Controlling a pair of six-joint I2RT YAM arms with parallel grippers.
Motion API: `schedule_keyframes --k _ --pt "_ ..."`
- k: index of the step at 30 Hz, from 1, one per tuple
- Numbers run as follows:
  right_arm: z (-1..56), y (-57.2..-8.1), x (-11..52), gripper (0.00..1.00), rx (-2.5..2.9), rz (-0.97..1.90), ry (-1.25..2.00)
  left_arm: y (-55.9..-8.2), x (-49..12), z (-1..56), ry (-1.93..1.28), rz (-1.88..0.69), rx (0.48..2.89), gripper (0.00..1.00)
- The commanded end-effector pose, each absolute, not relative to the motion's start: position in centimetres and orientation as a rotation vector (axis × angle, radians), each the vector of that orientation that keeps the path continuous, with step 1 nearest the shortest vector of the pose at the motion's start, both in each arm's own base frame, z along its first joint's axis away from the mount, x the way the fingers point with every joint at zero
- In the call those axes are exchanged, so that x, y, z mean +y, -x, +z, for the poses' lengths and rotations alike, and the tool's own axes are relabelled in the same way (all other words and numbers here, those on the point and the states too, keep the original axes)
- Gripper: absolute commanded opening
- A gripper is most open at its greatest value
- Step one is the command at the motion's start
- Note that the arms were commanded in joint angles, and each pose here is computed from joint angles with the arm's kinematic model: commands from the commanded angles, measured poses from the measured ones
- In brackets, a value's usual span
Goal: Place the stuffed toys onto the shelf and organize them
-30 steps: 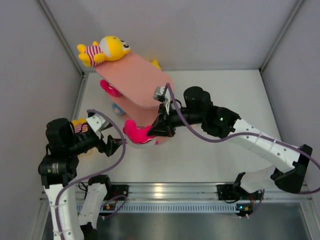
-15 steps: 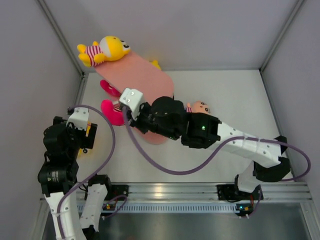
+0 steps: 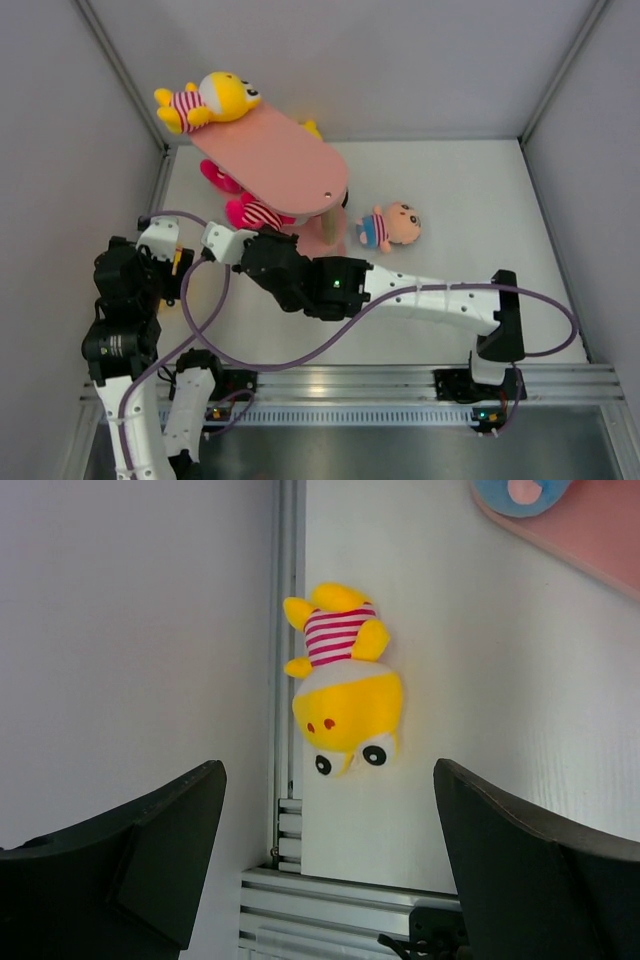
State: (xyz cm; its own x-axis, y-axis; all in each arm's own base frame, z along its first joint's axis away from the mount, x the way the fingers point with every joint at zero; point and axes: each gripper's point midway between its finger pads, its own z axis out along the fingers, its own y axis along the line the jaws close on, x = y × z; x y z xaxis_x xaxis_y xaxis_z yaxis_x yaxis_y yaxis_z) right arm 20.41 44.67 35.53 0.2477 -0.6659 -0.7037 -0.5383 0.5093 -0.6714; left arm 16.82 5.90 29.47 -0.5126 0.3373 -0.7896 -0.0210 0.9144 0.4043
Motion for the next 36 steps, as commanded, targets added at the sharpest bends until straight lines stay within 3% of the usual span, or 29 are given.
schedule_keyframes --k 1,20,36 --pt "33.9 -21.8 44.8 0.00 1.405 -0.278 1.108 -17.5 5.9 30.8 -0.223 0.455 2.003 0.91" --pt "25.9 -29.9 46.2 0.00 1.497 -0.338 1.190 -17.5 5.2 30.3 -0.254 0.416 2.000 0.91" --pt "24.4 -31.7 46.2 0.01 1.516 -0.361 1.187 -17.7 5.2 29.7 -0.264 0.412 2.016 0.91"
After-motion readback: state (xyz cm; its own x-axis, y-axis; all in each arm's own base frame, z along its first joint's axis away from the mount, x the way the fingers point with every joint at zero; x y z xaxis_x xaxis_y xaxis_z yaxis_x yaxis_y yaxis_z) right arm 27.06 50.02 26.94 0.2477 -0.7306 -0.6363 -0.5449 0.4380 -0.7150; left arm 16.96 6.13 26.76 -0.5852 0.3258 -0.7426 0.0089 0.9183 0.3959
